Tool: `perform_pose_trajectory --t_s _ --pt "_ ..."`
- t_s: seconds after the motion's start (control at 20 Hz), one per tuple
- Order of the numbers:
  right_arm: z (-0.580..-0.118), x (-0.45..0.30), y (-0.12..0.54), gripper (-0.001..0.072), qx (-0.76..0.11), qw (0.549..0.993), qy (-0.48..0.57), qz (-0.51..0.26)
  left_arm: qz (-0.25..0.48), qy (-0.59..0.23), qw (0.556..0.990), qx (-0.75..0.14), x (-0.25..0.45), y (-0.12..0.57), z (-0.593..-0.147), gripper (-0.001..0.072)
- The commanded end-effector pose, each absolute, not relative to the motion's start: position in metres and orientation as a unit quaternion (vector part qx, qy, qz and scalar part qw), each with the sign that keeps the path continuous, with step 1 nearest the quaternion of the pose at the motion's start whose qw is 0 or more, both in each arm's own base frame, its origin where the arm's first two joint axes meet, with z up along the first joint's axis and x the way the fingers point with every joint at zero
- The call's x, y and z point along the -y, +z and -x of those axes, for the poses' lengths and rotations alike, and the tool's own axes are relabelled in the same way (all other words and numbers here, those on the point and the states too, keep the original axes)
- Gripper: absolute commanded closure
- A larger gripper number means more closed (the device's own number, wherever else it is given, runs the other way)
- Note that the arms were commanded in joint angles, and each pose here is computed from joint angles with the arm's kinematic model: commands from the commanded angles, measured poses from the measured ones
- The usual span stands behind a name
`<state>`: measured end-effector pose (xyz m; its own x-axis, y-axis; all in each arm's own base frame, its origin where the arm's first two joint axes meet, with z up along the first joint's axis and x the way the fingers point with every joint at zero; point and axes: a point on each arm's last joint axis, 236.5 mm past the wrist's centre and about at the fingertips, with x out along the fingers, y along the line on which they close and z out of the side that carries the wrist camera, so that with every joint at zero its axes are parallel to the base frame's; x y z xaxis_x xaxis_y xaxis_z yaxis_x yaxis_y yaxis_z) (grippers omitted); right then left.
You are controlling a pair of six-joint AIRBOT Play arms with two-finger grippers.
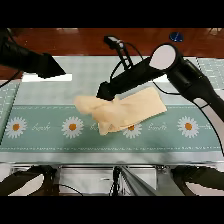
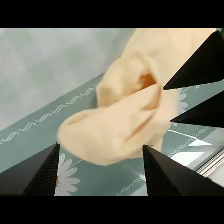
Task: Fold the shirts.
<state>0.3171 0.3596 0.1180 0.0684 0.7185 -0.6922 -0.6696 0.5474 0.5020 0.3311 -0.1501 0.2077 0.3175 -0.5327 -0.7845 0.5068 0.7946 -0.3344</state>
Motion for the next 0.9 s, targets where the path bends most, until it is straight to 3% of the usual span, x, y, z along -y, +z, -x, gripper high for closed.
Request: perform_pose_trajectory --t_s 0.0,0.1,0.15,0.35,0.6,0.85 --pt "-0.312 -0.350 0.109 0.0236 -0.502 0.716 0.484 0.002 0.003 -0.328 0.805 -0.494 0.150 0.202 -0.327 0.0083" --pt "-0.332 -0.300 0.131 0.0216 -0.482 0.755 0.443 0.026 -0.004 -0.334 0.796 -0.505 0.149 0.189 -0.325 0.0070" --pt "-0.344 -0.267 0.141 0.0163 -0.472 0.780 0.409 0.043 0.000 -0.333 0.789 -0.516 0.149 0.180 -0.323 -0.0013" --pt "-0.391 -0.112 0.157 0.0162 -0.468 0.852 0.218 0.080 0.004 -0.342 0.743 -0.575 0.148 0.122 -0.303 -0.0013" --pt "-0.414 -0.006 0.127 0.0163 -0.508 0.853 0.118 -0.029 0.055 -0.340 0.704 -0.621 0.157 0.047 -0.283 -0.0013" --pt "-0.421 0.031 0.087 0.0163 -0.547 0.827 0.094 -0.092 0.160 -0.407 0.670 -0.600 0.203 0.028 -0.279 -0.0013"
